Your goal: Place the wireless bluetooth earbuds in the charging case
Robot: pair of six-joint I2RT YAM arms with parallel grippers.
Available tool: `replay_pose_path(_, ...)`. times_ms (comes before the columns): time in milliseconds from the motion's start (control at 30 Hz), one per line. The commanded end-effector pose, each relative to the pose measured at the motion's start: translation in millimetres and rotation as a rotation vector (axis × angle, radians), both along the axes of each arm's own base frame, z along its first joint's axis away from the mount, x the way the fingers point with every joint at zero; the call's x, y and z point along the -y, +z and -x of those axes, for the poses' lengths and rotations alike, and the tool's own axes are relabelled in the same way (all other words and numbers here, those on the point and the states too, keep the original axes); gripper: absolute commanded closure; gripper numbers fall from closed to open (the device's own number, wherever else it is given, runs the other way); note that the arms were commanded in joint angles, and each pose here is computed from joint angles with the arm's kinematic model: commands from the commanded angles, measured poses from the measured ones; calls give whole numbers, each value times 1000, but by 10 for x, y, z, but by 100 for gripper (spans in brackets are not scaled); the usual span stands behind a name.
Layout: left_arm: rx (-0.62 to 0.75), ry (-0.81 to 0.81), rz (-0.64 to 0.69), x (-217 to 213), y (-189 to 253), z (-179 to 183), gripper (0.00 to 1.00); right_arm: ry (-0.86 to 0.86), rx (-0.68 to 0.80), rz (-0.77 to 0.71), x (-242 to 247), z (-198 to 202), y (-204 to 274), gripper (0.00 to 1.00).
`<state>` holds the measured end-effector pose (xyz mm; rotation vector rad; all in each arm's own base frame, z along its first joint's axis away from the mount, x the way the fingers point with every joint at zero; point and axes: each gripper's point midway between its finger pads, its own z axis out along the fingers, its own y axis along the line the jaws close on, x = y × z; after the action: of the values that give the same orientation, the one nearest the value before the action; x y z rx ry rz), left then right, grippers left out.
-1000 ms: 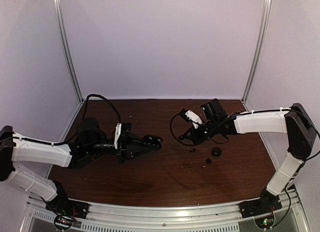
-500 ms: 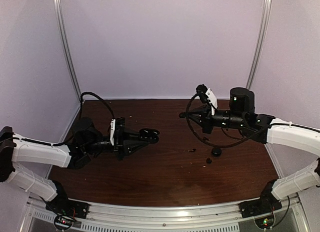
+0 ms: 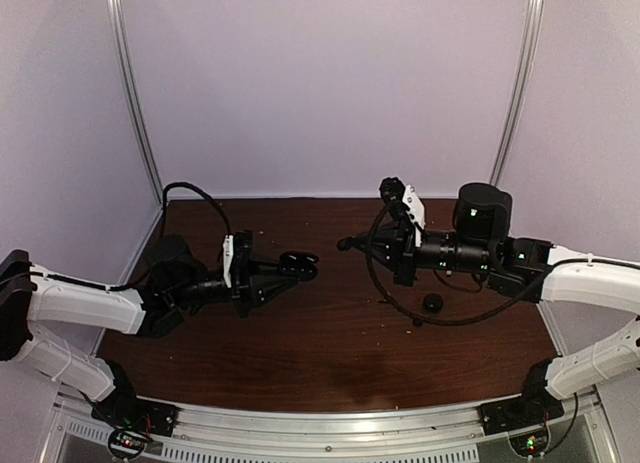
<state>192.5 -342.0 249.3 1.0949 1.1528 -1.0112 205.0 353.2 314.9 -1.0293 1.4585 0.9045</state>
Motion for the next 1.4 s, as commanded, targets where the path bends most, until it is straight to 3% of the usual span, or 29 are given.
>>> replay_pose_path(0, 25, 40, 57, -1, 191, -101, 100, -41, 41, 7, -94, 1, 121, 100)
replay_pose_path(667, -2, 82, 72, 8, 199, -198, 100, -176, 23, 123, -431, -74, -153, 100)
replay_pose_path(1367, 15, 88, 68, 91, 196, -199, 100, -218, -14, 129, -545, -159, -228, 100)
